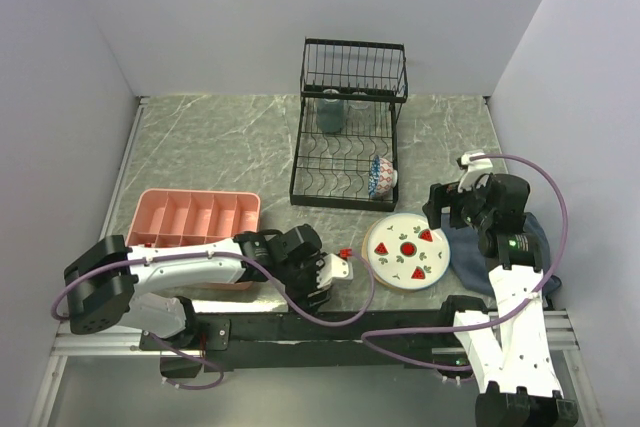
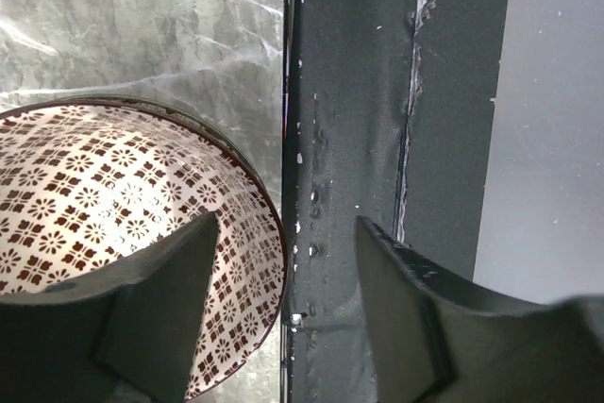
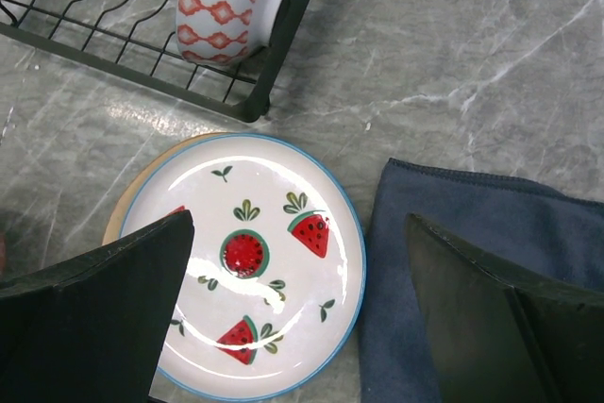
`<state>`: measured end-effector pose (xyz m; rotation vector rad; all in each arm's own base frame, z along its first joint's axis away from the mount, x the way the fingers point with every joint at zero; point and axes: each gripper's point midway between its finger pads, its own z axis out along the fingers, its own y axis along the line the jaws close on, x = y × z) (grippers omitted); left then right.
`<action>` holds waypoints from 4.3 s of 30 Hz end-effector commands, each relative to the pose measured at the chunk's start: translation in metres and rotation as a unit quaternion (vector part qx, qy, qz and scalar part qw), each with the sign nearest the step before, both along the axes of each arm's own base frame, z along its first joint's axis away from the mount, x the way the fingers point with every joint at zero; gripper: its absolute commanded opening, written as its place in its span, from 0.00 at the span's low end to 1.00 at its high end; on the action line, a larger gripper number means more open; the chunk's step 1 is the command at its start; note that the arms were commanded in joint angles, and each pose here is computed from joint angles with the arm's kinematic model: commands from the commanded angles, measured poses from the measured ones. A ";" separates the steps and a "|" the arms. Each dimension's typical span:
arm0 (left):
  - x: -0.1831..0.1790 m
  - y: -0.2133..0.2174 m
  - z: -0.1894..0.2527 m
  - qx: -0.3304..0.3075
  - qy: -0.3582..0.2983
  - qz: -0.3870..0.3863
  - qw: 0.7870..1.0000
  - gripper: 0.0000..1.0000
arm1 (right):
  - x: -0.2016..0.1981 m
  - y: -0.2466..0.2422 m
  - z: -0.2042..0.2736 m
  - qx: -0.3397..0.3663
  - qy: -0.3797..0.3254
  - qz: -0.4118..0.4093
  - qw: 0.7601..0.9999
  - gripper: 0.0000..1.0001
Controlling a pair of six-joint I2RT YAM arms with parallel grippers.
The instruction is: Load the mixed dishes into the dish rack
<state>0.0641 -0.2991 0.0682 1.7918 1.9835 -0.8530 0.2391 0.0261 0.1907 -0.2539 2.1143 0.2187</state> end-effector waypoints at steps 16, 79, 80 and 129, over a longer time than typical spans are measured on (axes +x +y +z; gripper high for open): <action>-0.003 -0.017 0.026 -0.042 0.059 -0.053 0.996 0.46 | 0.008 -0.003 0.009 0.001 -0.032 -0.013 0.999 1.00; 0.135 -0.032 0.136 -0.075 -0.252 0.030 0.964 0.01 | 0.024 -0.026 0.022 0.003 -0.026 -0.053 0.998 1.00; 0.138 -0.036 0.136 -0.081 -0.258 0.031 0.962 0.01 | 0.023 -0.026 0.022 0.003 -0.027 -0.055 0.998 1.00; 0.132 -0.100 0.009 -0.059 -0.247 0.056 0.966 0.31 | 0.010 -0.036 -0.005 -0.028 -0.001 -0.059 0.998 1.00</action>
